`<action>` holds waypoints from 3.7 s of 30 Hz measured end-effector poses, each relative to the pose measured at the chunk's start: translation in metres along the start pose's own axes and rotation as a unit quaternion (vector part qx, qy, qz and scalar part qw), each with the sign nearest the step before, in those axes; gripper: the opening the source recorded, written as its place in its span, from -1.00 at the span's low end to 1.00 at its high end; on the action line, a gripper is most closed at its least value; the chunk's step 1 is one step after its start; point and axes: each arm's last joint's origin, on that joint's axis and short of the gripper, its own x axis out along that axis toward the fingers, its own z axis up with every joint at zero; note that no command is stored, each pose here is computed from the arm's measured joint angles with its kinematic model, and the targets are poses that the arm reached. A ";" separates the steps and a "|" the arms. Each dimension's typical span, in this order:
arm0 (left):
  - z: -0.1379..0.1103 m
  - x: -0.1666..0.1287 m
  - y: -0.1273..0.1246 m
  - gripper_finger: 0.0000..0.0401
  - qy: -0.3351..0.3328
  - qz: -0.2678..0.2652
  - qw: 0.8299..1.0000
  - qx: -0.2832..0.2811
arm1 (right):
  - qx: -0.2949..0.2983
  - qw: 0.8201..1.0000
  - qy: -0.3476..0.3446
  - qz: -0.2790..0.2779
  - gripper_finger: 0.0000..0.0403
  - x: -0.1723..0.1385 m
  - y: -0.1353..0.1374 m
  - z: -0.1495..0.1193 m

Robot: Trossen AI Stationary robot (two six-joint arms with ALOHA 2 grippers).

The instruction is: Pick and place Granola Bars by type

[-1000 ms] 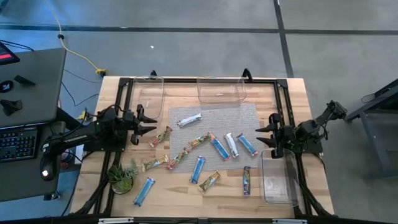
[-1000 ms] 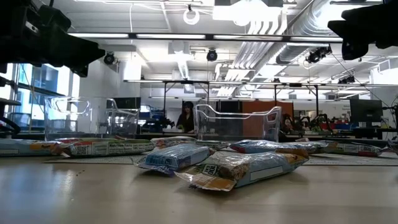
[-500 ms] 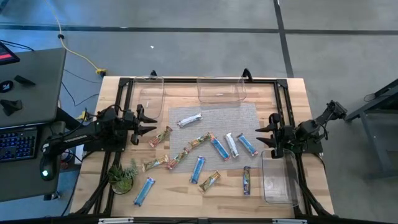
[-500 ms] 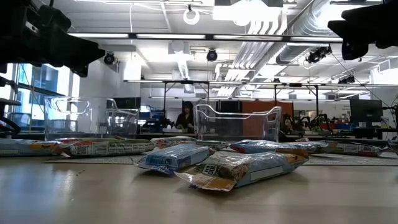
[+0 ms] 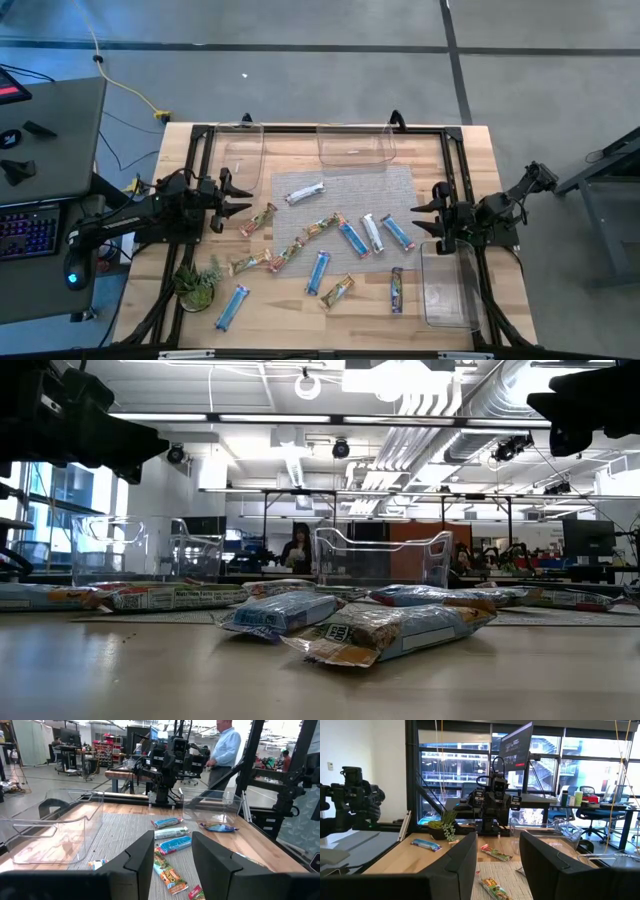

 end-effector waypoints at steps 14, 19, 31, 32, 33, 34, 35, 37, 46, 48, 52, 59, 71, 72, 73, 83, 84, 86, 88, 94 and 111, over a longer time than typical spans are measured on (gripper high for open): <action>0.000 0.000 0.000 -0.37 0.001 0.000 1.000 0.000 | 0.000 1.000 0.000 0.000 -0.34 0.000 0.000 0.000; 0.000 0.000 0.000 -0.37 0.000 0.000 1.000 0.000 | 0.000 1.000 0.000 0.000 -0.34 0.000 0.000 0.000; 0.000 0.000 0.000 -0.37 0.001 0.000 1.000 0.000 | 0.012 1.000 -0.019 -0.013 -0.34 0.000 -0.001 0.004; 0.000 0.000 0.000 -0.37 0.001 0.000 1.000 0.000 | 0.015 1.000 -0.024 -0.012 -0.34 0.000 -0.001 0.005; 0.000 0.000 0.000 -0.37 0.001 0.000 1.000 0.000 | 0.017 0.999 -0.028 -0.010 -0.34 0.000 -0.001 0.006; 0.000 0.000 0.000 -0.37 0.000 0.000 1.000 0.000 | 0.020 0.999 -0.033 -0.010 -0.34 0.000 -0.001 0.007; 0.000 0.000 0.000 -0.37 0.001 0.000 1.000 0.000 | 0.026 0.999 -0.040 -0.011 -0.34 0.000 -0.002 0.009; 0.000 0.000 0.000 -0.37 0.001 0.000 1.000 0.000 | 0.034 0.998 -0.052 -0.013 -0.34 -0.001 -0.002 0.011; 0.005 0.000 0.001 -0.37 -0.028 0.019 0.999 0.028 | 0.022 0.996 -0.085 -0.025 -0.34 -0.002 -0.004 0.018; 0.007 0.000 0.002 -0.37 -0.039 0.047 0.998 0.002 | 0.020 0.996 -0.083 -0.024 -0.34 -0.002 -0.004 0.018; 0.004 0.000 0.003 -0.37 -0.027 0.048 0.994 -0.089 | 0.019 0.996 -0.082 -0.024 -0.34 -0.002 -0.004 0.018; -0.001 0.001 0.001 -0.37 0.006 0.011 0.990 -0.143 | 0.016 0.997 -0.077 -0.024 -0.34 -0.001 -0.004 0.017; 0.022 -0.002 -0.002 -0.37 -0.082 -0.010 0.988 -0.133 | 0.016 0.997 -0.074 -0.024 -0.34 -0.001 -0.004 0.016; 0.029 -0.003 -0.003 -0.37 -0.088 -0.009 0.988 -0.125 | 0.016 0.997 -0.074 -0.024 -0.34 -0.001 -0.004 0.016; 0.037 -0.005 -0.004 -0.37 -0.094 -0.007 0.989 -0.113 | 0.015 0.997 -0.074 -0.024 -0.34 -0.001 -0.004 0.016; 0.130 -0.021 -0.009 -0.37 0.067 0.157 0.985 -0.027 | 0.015 0.997 -0.074 -0.024 -0.34 -0.001 -0.004 0.016; 0.137 -0.019 -0.008 -0.37 0.100 0.170 0.980 -0.027 | 0.015 0.997 -0.074 -0.024 -0.34 -0.001 -0.004 0.016; 0.145 -0.012 -0.006 -0.37 0.173 0.184 0.967 -0.036 | 0.015 0.997 -0.074 -0.024 -0.34 -0.001 -0.004 0.016; 0.150 -0.001 -0.003 -0.37 0.233 0.184 0.954 -0.044 | 0.015 0.997 -0.074 -0.024 -0.34 -0.001 -0.004 0.016; 0.142 0.038 0.010 -0.37 0.380 0.162 0.910 -0.048 | 0.015 0.997 -0.073 -0.024 -0.34 -0.001 -0.004 0.016; 0.065 0.115 0.023 -0.37 0.580 0.071 0.764 -0.274 | 0.014 0.997 -0.073 -0.024 -0.34 -0.001 -0.004 0.016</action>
